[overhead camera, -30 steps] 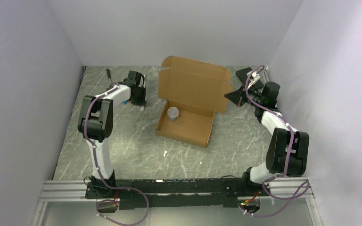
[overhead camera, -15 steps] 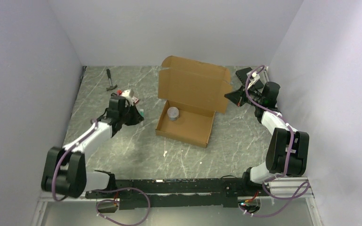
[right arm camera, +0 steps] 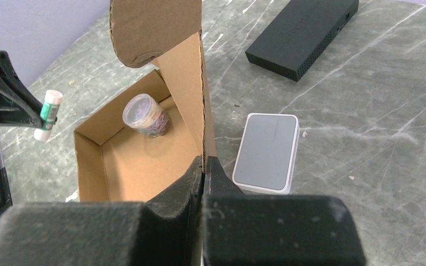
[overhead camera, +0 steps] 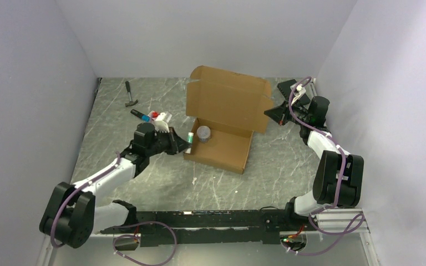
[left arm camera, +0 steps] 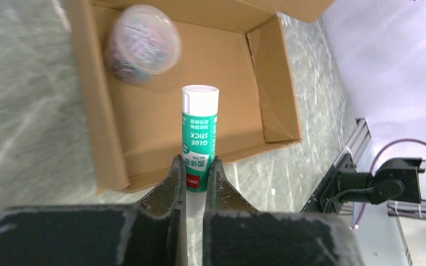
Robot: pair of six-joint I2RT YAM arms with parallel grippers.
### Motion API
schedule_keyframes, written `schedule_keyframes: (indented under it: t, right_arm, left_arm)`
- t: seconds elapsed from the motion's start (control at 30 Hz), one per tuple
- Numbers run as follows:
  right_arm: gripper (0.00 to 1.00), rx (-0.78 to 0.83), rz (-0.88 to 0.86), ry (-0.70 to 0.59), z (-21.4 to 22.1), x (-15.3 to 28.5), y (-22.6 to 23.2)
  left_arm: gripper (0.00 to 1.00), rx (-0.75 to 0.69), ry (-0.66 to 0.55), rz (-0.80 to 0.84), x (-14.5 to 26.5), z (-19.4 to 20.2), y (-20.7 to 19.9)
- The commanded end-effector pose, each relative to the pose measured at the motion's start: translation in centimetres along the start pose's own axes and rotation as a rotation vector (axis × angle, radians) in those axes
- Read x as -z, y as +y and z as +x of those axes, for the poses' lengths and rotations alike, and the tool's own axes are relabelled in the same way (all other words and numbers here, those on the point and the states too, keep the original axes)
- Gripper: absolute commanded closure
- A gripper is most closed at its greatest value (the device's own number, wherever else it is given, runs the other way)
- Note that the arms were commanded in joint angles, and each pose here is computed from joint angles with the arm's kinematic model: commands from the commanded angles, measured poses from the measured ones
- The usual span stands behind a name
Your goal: Fold the paper box
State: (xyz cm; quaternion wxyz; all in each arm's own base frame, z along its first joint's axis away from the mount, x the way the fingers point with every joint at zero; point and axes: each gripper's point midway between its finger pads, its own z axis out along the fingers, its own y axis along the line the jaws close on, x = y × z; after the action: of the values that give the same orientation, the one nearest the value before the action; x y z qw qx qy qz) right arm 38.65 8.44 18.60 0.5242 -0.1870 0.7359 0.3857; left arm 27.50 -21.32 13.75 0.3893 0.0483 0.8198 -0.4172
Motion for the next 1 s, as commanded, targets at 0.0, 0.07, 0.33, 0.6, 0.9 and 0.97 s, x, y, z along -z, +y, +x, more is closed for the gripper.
schedule_keyframes:
  t: [0.0,0.07,0.33,0.6,0.9,0.97]
  right_arm:
    - [1.00,0.062,-0.030,-0.028,-1.6,-0.1,0.7]
    - [1.00,0.063,-0.030,-0.028,-1.6,-0.1,0.7]
    - [1.00,0.063,-0.032,-0.028,-1.6,-0.1,0.7]
    - [1.00,0.064,-0.032,-0.028,-1.5,-0.1,0.7]
    - [1.00,0.063,-0.030,-0.026,-1.5,-0.1,0.6]
    - [1.00,0.063,-0.031,-0.026,-1.5,-0.1,0.6]
  left_arm:
    - [1.00,-0.043,-0.005,0.029,-2.2,-1.1,-2.4]
    - [1.00,-0.045,0.018,-0.019,-3.1,-0.9,-2.3]
    - [1.00,-0.117,0.081,-0.147,-5.5,0.1,-1.7]
    - [0.85,-0.172,0.155,-0.259,-6.4,1.2,-0.4]
    - [0.62,-0.182,0.184,-0.292,-6.9,1.5,0.2]
    - [0.56,-0.184,0.177,-0.296,-6.8,1.2,0.2]
